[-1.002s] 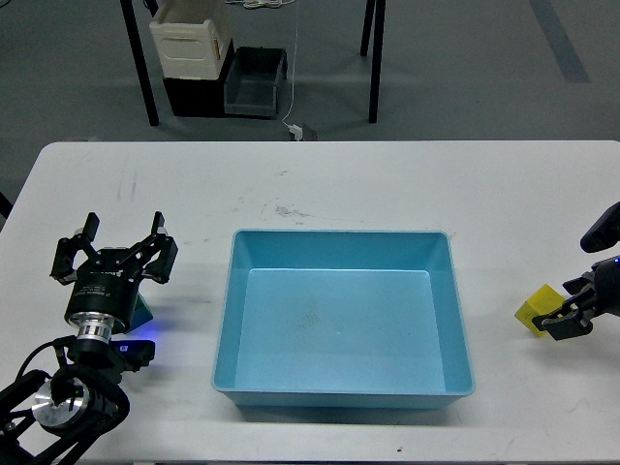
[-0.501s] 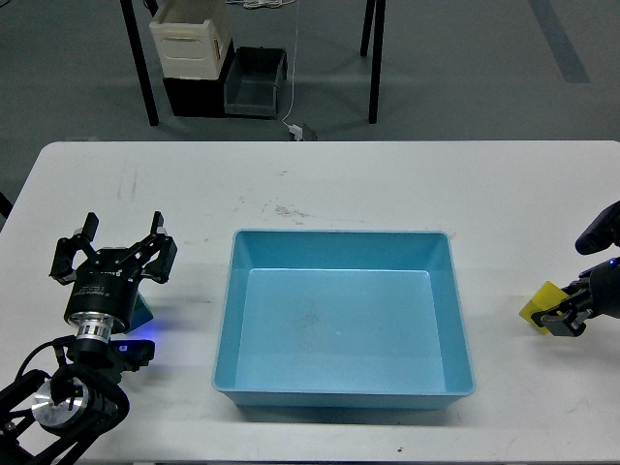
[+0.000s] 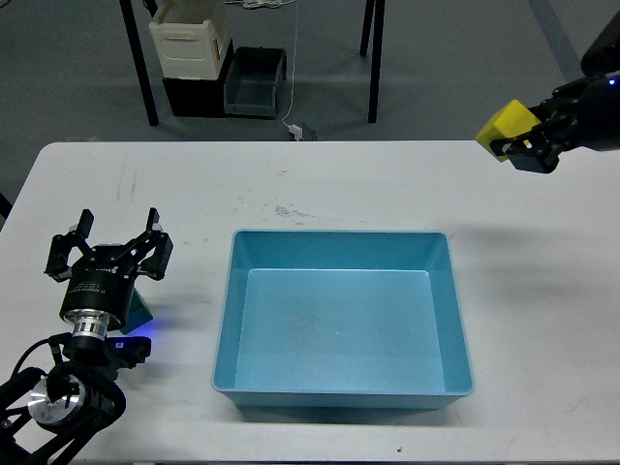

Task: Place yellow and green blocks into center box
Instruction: 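Lift the yellow cube and carry it over the blue tray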

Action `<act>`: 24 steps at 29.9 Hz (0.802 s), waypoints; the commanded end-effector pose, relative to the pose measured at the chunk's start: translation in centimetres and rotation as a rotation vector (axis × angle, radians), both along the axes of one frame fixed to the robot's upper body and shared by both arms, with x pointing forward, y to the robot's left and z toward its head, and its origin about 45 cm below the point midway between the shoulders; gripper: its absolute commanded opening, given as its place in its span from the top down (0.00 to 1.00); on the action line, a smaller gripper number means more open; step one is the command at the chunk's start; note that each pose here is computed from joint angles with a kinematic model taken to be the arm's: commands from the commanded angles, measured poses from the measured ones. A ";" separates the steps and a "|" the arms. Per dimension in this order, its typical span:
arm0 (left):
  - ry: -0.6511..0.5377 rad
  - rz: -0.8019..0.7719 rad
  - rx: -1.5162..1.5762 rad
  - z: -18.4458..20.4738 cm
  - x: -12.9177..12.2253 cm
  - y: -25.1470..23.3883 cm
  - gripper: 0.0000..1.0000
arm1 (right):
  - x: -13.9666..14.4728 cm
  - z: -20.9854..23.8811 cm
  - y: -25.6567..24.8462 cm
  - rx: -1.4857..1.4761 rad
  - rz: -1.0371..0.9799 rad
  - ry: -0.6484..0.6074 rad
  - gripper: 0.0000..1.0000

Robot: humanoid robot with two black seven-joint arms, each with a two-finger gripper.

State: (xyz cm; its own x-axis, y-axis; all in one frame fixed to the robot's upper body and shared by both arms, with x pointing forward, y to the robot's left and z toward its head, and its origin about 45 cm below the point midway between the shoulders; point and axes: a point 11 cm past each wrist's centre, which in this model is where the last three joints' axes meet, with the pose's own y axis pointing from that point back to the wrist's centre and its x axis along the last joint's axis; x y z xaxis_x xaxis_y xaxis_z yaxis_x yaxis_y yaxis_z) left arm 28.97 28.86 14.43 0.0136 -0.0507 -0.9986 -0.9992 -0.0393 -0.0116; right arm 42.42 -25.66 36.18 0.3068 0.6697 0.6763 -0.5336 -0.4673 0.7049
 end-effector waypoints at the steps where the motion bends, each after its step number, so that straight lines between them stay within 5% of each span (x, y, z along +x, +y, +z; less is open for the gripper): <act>1: -0.004 0.000 0.003 0.1 0.1 0.1 0.00 | -1.4 0.7 5.3 0.003 0.138 0.027 0.90; 19: -0.024 0.030 0.003 0.8 0.5 1.0 0.00 | -9.3 -12.9 17.2 -0.342 0.562 0.300 0.86; 22: -0.024 0.029 0.007 0.8 0.6 1.1 0.00 | -9.4 -14.7 17.5 -0.363 0.558 0.325 0.77; 24: -0.025 0.030 0.007 0.8 0.6 1.1 0.00 | -9.0 -16.0 17.7 -0.357 0.533 0.342 0.53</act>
